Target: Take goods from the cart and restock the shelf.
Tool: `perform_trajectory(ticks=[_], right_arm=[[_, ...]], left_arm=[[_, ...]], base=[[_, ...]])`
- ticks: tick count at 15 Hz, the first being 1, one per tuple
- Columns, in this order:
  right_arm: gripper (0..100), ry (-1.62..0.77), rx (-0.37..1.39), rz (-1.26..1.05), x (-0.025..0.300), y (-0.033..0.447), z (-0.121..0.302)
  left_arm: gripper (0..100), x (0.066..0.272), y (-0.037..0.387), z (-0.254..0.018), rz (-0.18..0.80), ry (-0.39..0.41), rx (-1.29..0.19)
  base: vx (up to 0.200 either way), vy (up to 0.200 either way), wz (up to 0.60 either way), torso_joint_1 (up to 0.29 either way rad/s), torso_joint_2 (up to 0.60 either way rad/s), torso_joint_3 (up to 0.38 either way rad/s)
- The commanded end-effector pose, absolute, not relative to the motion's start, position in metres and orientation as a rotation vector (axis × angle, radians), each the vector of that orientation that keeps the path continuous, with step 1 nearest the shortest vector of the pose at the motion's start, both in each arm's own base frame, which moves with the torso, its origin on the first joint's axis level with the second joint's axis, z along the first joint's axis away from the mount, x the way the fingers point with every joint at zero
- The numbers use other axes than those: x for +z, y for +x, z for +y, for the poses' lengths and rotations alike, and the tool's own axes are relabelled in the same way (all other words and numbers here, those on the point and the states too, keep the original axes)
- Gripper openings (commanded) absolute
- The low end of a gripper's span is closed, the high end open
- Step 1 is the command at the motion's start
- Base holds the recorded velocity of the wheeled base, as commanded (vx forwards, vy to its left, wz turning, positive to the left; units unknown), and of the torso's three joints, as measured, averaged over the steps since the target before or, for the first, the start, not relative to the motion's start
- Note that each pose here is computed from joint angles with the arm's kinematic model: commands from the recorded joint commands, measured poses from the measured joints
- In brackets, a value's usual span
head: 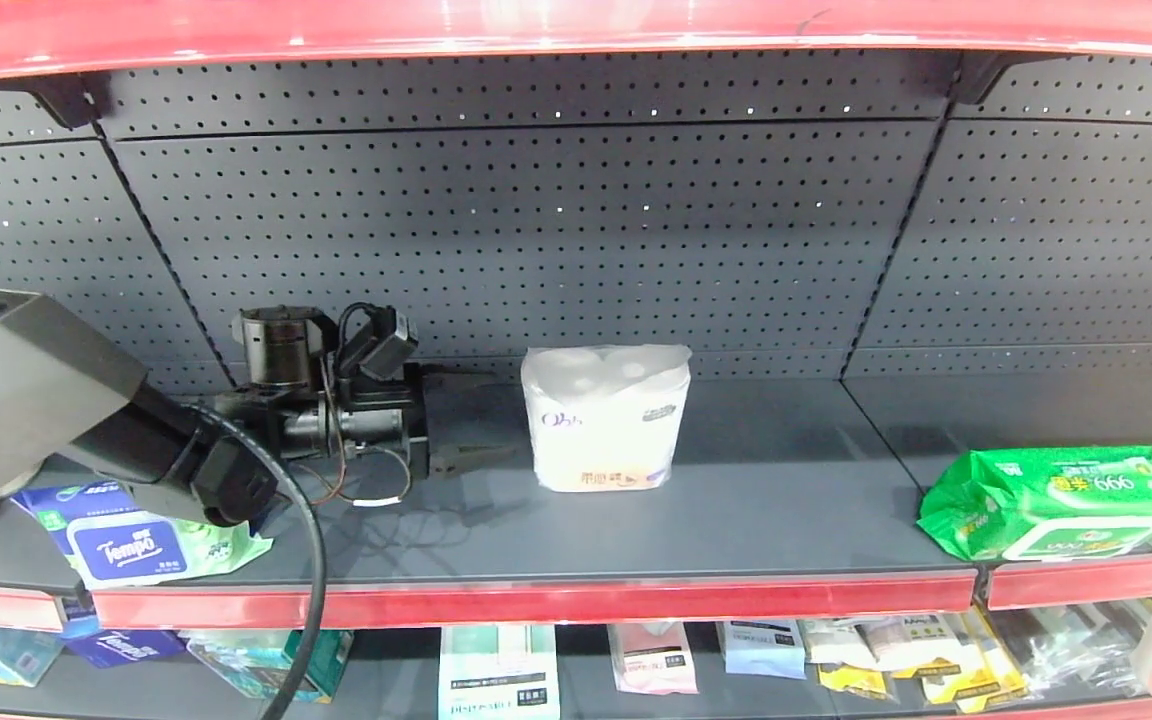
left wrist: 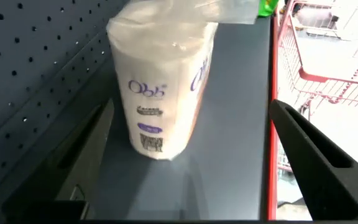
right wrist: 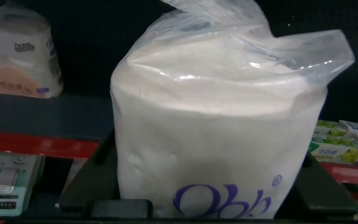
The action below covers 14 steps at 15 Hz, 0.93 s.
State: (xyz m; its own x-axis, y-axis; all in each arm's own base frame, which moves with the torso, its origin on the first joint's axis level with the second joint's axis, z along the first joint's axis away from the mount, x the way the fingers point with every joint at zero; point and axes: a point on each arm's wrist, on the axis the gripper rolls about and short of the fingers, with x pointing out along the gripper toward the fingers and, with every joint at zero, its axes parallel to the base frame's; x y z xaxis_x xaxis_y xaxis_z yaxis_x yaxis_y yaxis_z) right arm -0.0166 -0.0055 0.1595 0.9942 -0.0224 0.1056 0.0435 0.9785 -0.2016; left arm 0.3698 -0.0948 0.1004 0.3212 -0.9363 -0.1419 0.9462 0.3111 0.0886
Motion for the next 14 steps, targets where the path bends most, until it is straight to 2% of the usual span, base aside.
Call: perform_trajectory(ticks=[1, 4, 11, 14], right_arm=[[0, -0.212, -0.045, -0.099, 0.159, -0.016, -0.005], [0, -0.214, -0.045, -0.105, 0.158, -0.018, -0.005], [0, -0.214, -0.048, -0.119, 0.156, -0.020, -0.006], [0, -0.215, -0.047, -0.111, 0.155, -0.019, -0.006]], left_arm=[[100, 0.099, 0.377, -0.098, 0.060, 0.169, -1.245], [100, 0.101, 0.387, -0.099, 0.036, 0.181, -1.238], [100, 0.086, 0.408, -0.105, 0.034, 0.186, -1.232], [100, 0.087, 0.414, -0.107, 0.019, 0.194, -1.229]], base=[[0.000, 0.000, 0.00, 0.000, 0.00, 0.000], [0.000, 0.000, 0.00, 0.000, 0.00, 0.000], [0.000, 0.000, 0.00, 0.000, 0.00, 0.000], [0.000, 0.000, 0.00, 0.000, 0.00, 0.000]])
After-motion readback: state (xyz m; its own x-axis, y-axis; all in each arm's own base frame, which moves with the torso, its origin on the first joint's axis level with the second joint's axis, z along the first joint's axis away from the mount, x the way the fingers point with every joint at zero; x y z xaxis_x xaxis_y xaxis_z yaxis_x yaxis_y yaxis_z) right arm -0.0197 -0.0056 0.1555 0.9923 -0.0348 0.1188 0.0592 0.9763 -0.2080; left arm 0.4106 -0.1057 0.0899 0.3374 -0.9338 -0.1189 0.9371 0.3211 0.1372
